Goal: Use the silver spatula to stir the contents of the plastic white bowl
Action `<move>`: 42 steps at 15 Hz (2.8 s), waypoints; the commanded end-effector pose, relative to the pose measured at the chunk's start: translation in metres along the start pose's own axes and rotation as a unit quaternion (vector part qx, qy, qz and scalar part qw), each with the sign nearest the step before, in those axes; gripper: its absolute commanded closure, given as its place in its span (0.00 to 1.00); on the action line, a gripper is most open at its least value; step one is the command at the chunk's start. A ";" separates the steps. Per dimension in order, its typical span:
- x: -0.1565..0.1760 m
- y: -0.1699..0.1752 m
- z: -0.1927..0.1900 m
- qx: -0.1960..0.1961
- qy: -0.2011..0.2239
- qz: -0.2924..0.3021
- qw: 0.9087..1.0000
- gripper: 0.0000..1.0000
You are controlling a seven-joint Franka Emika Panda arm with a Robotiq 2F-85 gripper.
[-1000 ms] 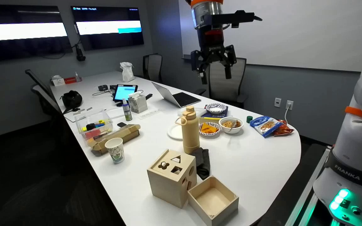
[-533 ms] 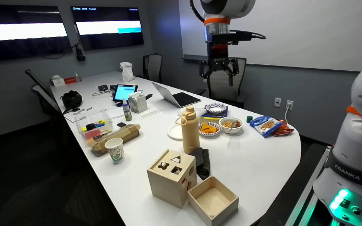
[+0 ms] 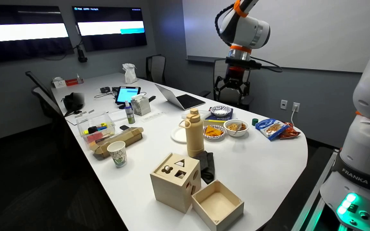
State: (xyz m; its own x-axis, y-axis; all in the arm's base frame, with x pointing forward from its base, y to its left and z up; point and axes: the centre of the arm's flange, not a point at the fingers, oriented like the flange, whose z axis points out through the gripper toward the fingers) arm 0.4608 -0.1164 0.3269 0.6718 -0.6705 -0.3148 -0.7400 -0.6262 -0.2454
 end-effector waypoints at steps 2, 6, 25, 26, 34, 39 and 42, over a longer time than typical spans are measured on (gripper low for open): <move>0.052 0.030 0.037 0.076 -0.008 0.052 0.996 0.00; 0.076 0.061 0.068 0.105 -0.006 0.102 0.989 0.00; 0.131 0.105 0.159 0.112 0.043 0.138 0.983 0.00; 0.134 0.106 0.161 0.112 0.044 0.141 0.983 0.00; 0.152 0.112 0.179 0.112 0.036 0.156 0.981 0.00; 0.157 0.114 0.182 0.114 0.036 0.159 0.980 0.34; 0.156 0.116 0.181 0.116 0.039 0.163 0.979 0.58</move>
State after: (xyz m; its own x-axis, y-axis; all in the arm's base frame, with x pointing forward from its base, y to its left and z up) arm 0.4714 -0.2192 0.0866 0.3975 -0.8475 -0.3519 -0.9012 -0.2884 -0.3235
